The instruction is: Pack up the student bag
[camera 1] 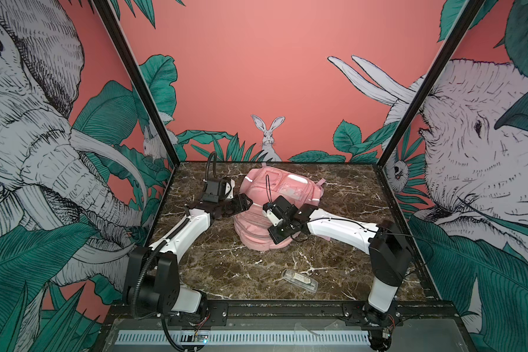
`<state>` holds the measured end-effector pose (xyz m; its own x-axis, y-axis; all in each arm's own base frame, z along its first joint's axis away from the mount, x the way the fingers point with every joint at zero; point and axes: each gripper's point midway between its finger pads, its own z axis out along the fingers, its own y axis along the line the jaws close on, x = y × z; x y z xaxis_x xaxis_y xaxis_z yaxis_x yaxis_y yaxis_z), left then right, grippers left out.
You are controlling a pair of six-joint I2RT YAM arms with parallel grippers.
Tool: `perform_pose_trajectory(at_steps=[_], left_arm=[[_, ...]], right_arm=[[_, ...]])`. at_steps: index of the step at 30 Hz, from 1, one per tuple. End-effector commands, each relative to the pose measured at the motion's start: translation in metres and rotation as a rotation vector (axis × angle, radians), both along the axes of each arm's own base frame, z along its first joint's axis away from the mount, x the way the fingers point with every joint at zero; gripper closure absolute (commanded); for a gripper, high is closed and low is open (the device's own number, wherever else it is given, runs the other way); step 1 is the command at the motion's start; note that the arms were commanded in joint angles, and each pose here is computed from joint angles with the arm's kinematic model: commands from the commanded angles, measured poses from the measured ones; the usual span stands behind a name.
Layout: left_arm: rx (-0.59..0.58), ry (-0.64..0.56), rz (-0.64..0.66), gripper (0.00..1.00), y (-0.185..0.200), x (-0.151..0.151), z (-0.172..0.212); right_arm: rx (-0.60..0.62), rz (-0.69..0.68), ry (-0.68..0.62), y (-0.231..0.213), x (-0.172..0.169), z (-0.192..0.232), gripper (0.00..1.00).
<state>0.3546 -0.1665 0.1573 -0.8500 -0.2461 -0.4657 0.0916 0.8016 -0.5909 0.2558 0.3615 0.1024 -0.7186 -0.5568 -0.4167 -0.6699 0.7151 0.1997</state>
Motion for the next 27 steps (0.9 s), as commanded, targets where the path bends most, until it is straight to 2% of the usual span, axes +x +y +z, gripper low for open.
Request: perform_pose_trajectory(at_steps=[1, 16, 27], left_arm=[[0.011, 0.02, 0.007, 0.29, 0.003, -0.013, -0.005], [0.022, 0.09, -0.058, 0.3, -0.024, -0.029, -0.038], [0.041, 0.06, -0.051, 0.3, -0.025, -0.04, -0.019]], right_arm=[[0.055, 0.033, -0.016, 0.019, -0.001, 0.017, 1.0], [0.08, 0.045, -0.022, 0.034, -0.001, 0.024, 1.0], [0.079, 0.051, -0.022, 0.038, 0.001, 0.021, 1.0]])
